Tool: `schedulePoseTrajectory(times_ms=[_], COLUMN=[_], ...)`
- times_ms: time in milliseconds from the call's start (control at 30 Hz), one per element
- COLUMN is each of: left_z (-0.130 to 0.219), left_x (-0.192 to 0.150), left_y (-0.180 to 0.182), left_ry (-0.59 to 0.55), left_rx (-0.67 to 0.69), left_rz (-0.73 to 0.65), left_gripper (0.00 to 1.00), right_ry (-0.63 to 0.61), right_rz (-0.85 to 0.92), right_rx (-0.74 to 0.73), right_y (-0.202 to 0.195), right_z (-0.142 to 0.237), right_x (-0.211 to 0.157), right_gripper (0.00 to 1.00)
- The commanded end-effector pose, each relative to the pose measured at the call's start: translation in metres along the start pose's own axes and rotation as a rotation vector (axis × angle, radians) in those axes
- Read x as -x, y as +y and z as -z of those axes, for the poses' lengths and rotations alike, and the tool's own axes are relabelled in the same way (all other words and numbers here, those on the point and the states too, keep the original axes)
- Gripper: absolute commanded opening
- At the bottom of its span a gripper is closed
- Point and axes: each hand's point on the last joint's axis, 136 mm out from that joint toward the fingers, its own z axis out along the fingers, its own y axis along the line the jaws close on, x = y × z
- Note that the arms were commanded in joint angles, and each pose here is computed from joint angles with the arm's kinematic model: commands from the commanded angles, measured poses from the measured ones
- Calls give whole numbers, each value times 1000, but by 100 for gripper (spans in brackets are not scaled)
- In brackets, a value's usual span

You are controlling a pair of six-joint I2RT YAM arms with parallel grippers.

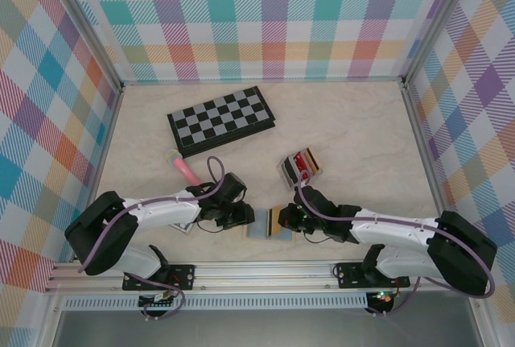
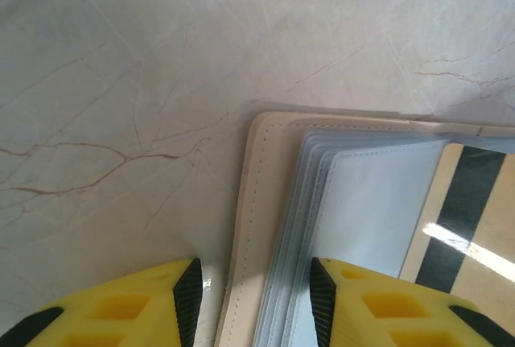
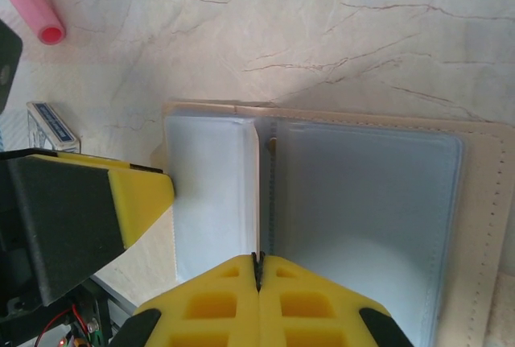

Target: Put the credit cards into the card holder

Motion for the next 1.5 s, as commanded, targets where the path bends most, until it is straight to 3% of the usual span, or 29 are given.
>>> schedulePoseTrajectory(times_ms=[0, 433, 733, 967, 1200, 1467], left_z=[-7, -9, 1, -1, 3, 1], left_x=[-4, -6, -1, -1, -1, 0], left_y=[-12, -8, -5, 2, 20, 15], left_ry=[22, 24, -30, -32, -57, -48], left_rx=[-32, -14, -6, 21, 98, 86], left_rz=[-35, -11, -14, 7, 44, 34], left_gripper=[42, 37, 40, 31, 28, 28], right_ry=[6, 30, 64, 84, 102, 111], right_rz=[-13, -32, -52, -59, -41, -25], right_rx=[12, 3, -21, 14, 0, -12], right_y=[1, 2, -8, 3, -2, -13], right_z=[-7, -16, -18, -27, -19, -10], right_x=[0, -2, -11, -12, -17, -19], right_gripper=[3, 3, 4, 3, 3, 1])
